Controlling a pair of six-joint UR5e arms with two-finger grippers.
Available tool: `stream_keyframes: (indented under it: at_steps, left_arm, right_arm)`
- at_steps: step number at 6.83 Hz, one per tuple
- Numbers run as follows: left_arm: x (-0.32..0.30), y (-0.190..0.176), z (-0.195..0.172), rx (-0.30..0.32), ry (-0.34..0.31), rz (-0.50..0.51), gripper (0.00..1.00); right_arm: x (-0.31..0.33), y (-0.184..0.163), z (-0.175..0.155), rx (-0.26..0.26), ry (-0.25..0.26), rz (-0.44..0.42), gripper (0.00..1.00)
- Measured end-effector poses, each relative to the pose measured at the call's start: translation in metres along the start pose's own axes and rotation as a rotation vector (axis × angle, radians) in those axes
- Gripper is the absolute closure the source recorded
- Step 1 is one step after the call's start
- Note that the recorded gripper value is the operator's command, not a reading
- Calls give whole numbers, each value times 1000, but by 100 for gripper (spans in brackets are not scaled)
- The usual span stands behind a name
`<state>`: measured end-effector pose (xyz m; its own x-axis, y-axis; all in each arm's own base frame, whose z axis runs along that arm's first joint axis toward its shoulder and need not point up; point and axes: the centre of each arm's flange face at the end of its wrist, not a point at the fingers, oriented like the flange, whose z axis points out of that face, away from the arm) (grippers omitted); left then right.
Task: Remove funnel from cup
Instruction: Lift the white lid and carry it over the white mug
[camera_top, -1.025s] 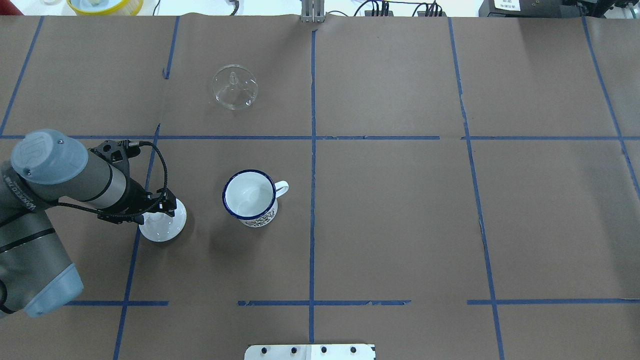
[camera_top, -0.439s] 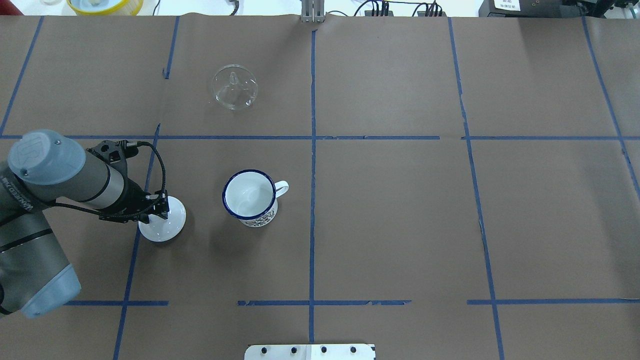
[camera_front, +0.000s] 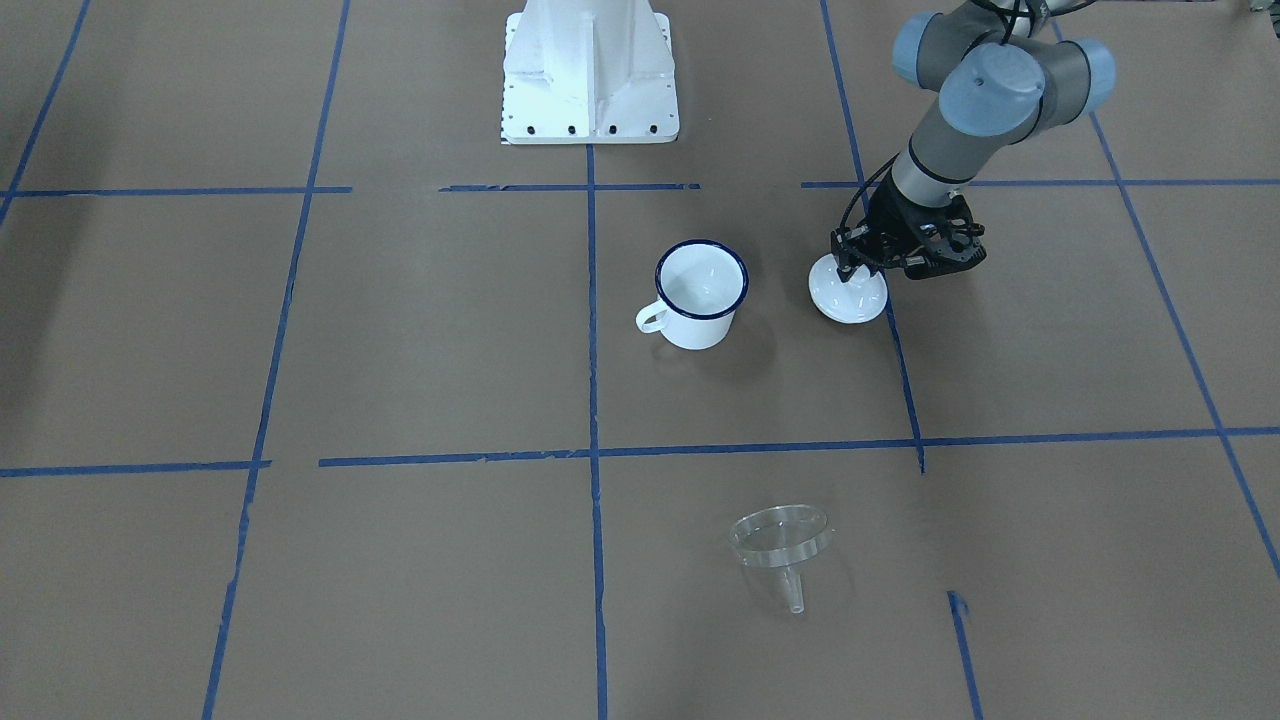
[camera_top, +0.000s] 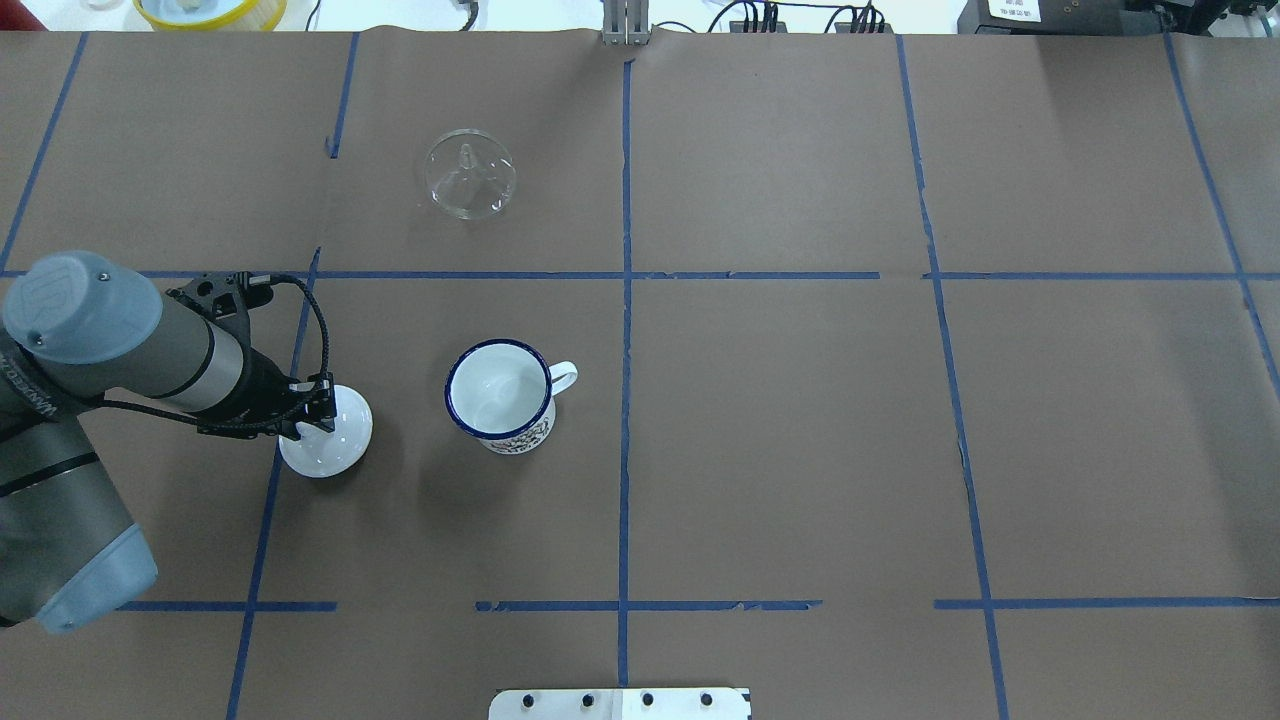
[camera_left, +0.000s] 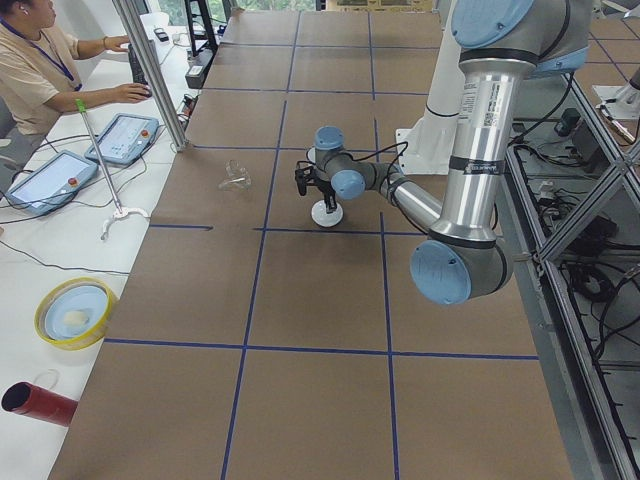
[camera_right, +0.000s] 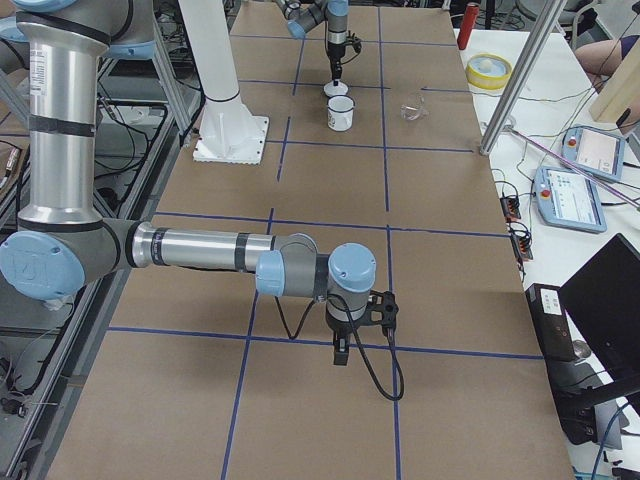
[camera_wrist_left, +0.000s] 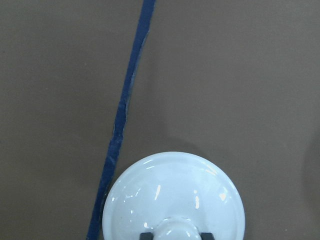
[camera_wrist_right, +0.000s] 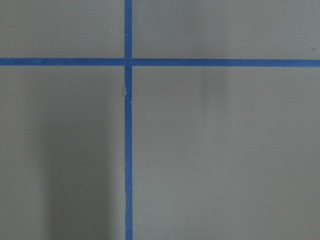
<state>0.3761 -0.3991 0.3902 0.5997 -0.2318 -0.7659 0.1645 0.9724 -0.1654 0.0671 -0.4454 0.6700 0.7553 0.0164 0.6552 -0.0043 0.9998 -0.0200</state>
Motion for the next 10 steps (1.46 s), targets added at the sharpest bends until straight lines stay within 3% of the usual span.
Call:
stream_keyframes:
  at_steps: [3, 5, 7, 10]
  left_arm:
    - [84, 4, -84, 25, -7, -37, 100]
    - [159, 9, -111, 13, -37, -93, 100]
    - [206, 7, -88, 16, -80, -124, 100]
    - [226, 14, -58, 6, -123, -117, 100]
  right_arm:
    - [0, 0, 0, 0, 0, 0, 0]
    - [0, 0, 0, 0, 0, 0, 0]
    - [0, 0, 0, 0, 0, 0, 0]
    - [0, 0, 0, 0, 0, 0, 0]
